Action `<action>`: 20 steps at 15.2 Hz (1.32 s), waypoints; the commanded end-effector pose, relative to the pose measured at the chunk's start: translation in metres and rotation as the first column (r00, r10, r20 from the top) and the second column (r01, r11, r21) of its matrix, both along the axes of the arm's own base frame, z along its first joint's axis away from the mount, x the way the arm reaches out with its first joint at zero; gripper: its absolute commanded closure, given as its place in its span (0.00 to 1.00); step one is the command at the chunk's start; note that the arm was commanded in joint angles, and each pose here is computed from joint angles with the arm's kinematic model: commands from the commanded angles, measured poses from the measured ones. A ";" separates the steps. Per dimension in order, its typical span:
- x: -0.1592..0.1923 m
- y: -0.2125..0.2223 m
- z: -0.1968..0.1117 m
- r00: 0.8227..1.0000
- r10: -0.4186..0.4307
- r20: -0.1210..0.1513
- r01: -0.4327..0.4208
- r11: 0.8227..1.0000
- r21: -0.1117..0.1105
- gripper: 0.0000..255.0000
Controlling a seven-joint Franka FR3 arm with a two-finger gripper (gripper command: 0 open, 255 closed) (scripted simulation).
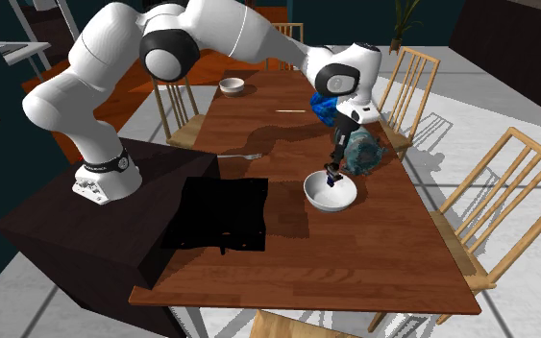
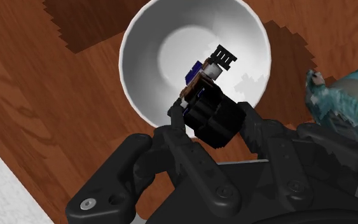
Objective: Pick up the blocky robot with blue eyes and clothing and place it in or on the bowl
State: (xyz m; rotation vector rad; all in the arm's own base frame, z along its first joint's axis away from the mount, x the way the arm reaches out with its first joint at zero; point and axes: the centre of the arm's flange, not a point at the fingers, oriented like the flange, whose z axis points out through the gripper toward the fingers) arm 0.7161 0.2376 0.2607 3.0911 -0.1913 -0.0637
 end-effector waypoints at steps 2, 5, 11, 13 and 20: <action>-0.001 0.001 -0.016 1.000 0.000 0.001 0.000 1.000 0.000 1.00; -0.001 0.001 -0.017 1.000 0.000 0.001 0.000 1.000 0.000 1.00; -0.001 0.001 -0.017 1.000 0.000 0.001 0.000 1.000 0.000 0.00; -0.001 0.001 -0.017 1.000 0.000 0.001 0.000 1.000 0.000 0.00; 0.001 0.003 0.033 1.000 0.000 0.001 0.000 1.000 0.000 0.00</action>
